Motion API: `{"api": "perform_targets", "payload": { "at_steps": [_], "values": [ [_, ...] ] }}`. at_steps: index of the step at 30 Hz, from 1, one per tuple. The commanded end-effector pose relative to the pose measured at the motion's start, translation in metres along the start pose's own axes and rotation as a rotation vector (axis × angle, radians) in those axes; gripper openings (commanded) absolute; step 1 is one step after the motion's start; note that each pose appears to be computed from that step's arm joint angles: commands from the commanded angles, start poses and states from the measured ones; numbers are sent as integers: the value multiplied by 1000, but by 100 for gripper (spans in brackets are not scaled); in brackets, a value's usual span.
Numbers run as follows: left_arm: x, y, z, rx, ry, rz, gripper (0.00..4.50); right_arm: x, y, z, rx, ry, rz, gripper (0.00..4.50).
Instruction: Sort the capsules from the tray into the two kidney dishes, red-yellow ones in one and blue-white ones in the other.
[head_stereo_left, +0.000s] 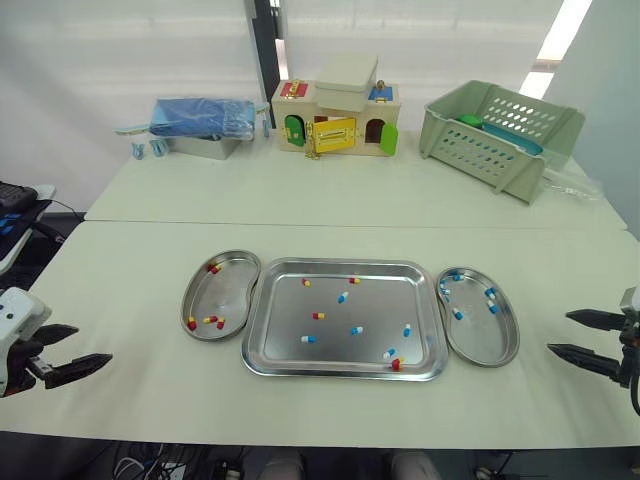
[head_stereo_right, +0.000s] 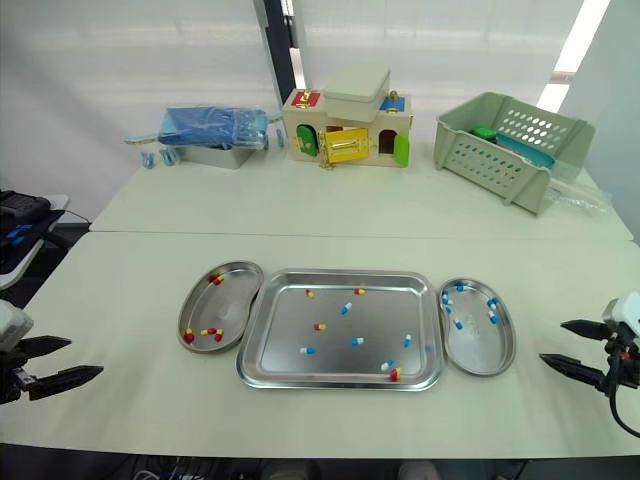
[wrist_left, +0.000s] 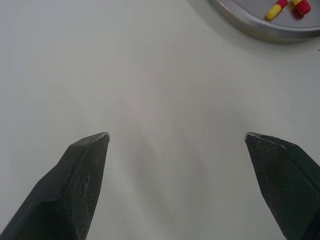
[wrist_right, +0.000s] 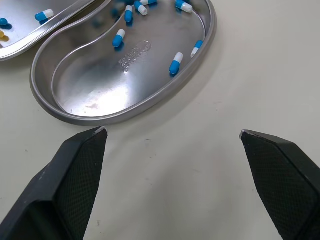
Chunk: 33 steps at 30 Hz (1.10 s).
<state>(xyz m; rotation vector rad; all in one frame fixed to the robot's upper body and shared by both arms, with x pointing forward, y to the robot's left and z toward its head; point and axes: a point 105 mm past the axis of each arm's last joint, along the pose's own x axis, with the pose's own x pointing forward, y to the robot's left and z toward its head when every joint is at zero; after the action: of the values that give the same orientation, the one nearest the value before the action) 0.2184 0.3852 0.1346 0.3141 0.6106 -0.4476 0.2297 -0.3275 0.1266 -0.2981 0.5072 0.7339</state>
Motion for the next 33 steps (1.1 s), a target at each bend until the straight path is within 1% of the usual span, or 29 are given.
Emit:
{"api": "perform_targets", "payload": {
  "at_steps": [1,4,6,8,10,13,15,18,20,23,28,33],
  "values": [
    [5,-12,25,41,-45,-51,448,0,20,14,-72,-65,78,450],
    [15,-22,43,61,-78,-101,448,7,51,19,-77,-139,157,450],
    [24,-37,62,110,-88,-175,448,14,81,20,-58,-181,220,450],
    [34,-50,76,173,-77,-242,448,21,108,23,-49,-233,259,450],
    [43,-58,85,241,-57,-287,448,27,129,29,-53,-304,268,450],
    [58,-65,96,323,-38,-346,448,35,149,39,-58,-426,245,450],
    [70,-75,108,384,-45,-397,448,42,163,41,-77,-471,238,450],
    [84,-86,122,472,-54,-460,448,50,177,43,-60,-526,228,450],
    [95,-97,130,568,-50,-518,448,55,186,44,-67,-557,218,450],
    [109,-111,142,702,-50,-590,448,62,191,43,-70,-571,195,450],
    [129,-124,155,853,-55,-677,448,67,199,43,-74,-592,179,450],
    [148,-130,166,949,-48,-716,448,75,202,42,-68,-611,149,450]
  ]
}}
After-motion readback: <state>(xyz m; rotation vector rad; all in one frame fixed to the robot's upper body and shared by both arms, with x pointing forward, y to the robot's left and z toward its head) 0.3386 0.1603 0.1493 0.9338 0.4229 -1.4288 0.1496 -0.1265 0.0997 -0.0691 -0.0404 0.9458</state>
